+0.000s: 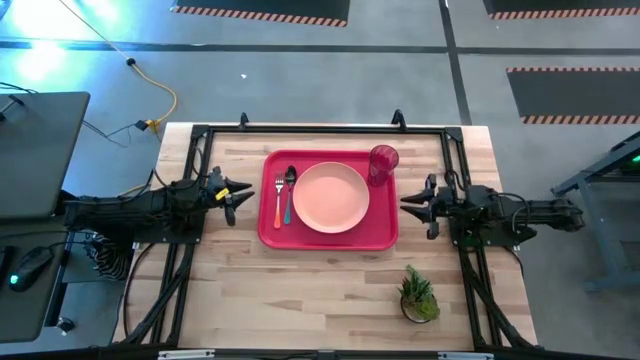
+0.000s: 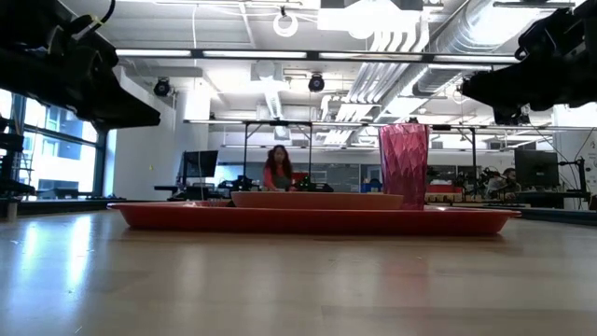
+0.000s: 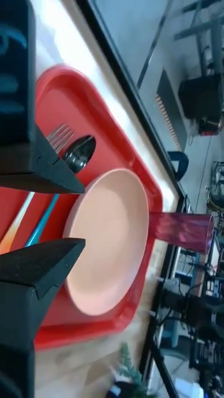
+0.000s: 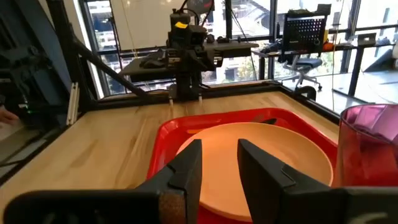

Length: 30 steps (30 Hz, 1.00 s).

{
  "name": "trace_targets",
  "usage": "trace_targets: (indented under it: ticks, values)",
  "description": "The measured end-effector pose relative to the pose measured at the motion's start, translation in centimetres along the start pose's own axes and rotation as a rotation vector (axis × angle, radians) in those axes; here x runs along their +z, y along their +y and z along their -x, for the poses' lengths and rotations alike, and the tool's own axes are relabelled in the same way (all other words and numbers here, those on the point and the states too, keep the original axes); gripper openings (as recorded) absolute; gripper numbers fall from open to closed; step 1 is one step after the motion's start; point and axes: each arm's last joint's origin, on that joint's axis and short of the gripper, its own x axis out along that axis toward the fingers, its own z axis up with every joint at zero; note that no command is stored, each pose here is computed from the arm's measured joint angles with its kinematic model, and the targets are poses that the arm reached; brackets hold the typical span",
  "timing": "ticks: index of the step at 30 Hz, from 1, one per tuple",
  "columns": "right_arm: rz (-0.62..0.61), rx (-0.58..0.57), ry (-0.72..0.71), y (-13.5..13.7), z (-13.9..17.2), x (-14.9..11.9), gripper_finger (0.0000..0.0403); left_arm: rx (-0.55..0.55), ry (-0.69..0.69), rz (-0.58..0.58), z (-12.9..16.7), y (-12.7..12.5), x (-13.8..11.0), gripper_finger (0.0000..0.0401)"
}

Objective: Pick and place plate/cup/fork/spoon on tray
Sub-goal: Return to Home Position

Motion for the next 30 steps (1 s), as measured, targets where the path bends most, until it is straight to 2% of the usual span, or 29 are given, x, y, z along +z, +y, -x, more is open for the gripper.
trace_targets:
  ticks: [9,30]
  values:
    - [-0.115,0.0,0.001,0.0,-0.01,0.0,0.0094,0.003,-0.001,-0.071,0.0,0.01,0.01,0.0115]
    - [-0.11,-0.001,0.002,0.0,-0.01,-0.01,0.0094,0.002,-0.001,-0.072,0.0,0.0,0.02,0.0115]
